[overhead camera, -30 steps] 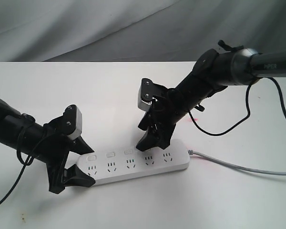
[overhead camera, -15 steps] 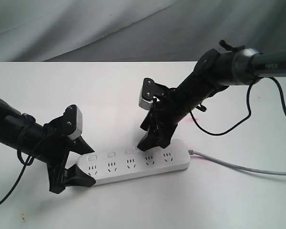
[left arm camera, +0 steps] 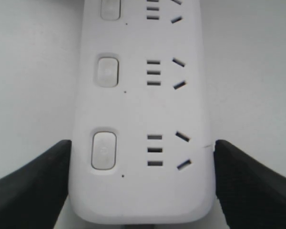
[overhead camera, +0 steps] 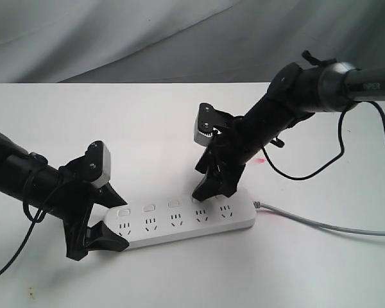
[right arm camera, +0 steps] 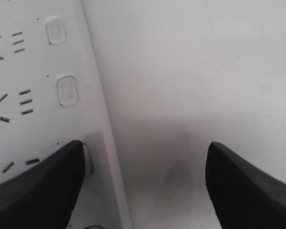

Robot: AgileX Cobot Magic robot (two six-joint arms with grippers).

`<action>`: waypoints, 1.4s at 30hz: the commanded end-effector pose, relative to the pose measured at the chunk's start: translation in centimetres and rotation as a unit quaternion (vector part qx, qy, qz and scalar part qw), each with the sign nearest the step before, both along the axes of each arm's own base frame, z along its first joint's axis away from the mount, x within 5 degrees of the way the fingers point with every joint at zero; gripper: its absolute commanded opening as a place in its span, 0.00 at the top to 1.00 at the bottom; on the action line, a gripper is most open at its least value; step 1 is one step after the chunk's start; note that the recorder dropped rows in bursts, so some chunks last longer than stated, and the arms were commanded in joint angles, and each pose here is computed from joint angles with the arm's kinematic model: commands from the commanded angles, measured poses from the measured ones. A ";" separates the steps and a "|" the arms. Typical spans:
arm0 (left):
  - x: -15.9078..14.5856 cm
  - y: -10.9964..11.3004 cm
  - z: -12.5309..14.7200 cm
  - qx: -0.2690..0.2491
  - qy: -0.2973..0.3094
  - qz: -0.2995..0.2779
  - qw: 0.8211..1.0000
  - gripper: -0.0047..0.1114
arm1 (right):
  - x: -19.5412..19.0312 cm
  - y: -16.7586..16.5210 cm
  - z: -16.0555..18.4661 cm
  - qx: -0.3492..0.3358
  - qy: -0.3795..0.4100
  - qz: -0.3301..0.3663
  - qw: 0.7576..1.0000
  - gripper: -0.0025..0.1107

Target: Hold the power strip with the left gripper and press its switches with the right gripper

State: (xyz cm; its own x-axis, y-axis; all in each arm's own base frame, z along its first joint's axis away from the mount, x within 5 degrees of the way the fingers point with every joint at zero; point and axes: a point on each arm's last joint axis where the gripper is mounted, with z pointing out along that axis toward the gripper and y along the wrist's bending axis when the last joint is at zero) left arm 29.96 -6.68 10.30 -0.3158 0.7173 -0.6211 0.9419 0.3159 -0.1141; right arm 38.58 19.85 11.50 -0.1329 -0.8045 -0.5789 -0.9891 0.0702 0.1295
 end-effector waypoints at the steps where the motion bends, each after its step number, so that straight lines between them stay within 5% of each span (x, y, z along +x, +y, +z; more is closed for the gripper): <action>1: 0.1 -0.2 0.2 -0.003 -0.003 -0.004 1.000 0.96 | 0.4 -1.6 2.5 0.039 -0.025 0.004 0.999 0.40; 9: 0.1 -0.2 0.2 -0.003 -0.003 -0.004 1.000 0.96 | 1.2 -5.7 4.5 0.080 -0.028 -0.011 0.996 0.40; 21: 0.1 -0.2 0.2 -0.003 -0.003 -0.004 1.000 0.96 | 0.3 -6.0 1.5 0.087 -0.085 -0.016 0.992 0.40; 42: 0.1 -0.2 0.2 -0.003 -0.003 -0.004 1.000 0.96 | 0.0 -5.4 -1.0 0.099 -0.044 -0.019 0.994 0.40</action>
